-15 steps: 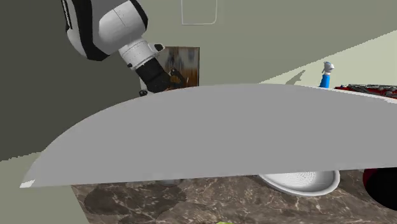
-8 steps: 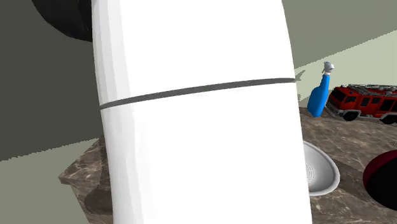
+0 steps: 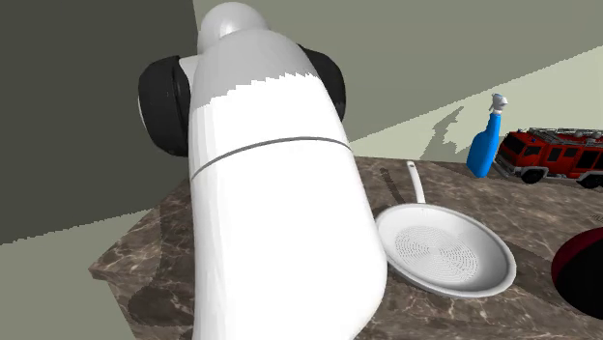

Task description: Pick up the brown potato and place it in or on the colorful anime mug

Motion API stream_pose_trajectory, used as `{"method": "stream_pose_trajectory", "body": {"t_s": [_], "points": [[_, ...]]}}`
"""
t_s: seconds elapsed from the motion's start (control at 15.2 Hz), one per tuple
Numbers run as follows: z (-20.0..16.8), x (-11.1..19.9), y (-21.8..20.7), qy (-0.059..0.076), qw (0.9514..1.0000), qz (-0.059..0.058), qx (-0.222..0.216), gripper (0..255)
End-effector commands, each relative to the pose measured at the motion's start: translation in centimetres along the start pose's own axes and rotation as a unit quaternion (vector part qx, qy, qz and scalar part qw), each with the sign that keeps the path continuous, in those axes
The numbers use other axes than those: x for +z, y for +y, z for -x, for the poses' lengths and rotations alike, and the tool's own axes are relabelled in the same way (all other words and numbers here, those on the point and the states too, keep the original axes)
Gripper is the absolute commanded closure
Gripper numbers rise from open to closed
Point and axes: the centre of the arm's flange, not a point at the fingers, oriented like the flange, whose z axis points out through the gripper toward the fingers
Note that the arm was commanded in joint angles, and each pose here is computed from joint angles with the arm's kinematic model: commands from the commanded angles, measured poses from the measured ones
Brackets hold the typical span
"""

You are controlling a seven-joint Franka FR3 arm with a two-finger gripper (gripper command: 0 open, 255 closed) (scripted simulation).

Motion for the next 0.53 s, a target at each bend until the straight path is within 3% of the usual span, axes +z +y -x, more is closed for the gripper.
{"method": "stream_pose_trajectory", "body": {"t_s": [0.0,0.46], "points": [[-0.7,1.0,0.0,-0.005,0.9999,0.007,0.006,0],[-0.7,4.5,0.0,-0.005,0.9999,0.007,0.006,0]]}}
